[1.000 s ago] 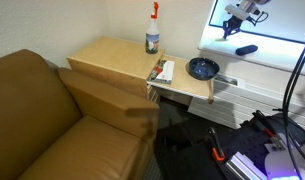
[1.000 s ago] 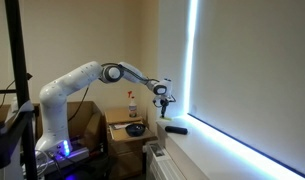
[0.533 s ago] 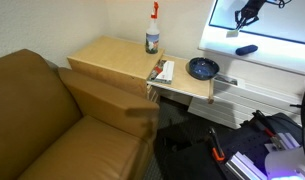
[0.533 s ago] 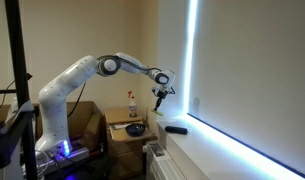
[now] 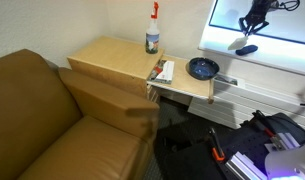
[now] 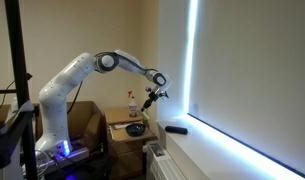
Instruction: Place the sponge in the bowl
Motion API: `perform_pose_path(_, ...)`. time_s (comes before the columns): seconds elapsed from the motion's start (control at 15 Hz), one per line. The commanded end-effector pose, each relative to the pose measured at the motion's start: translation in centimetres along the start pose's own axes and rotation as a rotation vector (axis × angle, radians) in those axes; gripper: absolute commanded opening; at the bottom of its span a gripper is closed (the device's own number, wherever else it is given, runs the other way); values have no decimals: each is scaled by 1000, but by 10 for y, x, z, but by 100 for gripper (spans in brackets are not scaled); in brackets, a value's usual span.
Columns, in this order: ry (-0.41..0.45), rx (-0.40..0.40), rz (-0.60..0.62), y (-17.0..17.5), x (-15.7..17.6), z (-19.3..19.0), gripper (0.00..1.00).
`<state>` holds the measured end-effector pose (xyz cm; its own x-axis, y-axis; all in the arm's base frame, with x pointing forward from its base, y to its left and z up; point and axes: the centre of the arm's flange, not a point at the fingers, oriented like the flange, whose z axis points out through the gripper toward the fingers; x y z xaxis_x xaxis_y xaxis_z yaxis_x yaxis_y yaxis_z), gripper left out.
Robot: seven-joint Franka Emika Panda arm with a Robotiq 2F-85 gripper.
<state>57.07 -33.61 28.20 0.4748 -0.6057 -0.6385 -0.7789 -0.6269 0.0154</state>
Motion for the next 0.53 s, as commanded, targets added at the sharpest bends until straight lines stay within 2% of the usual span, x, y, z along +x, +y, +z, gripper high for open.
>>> perform_pose_path(0.0, 4, 0, 2, 0, 0, -1, 5)
perform_pose_path(0.13, 5, -1, 5, 1, 1, -1, 1)
perform_pose_path(0.47, -36, -235, -135, -43, -32, 84, 1)
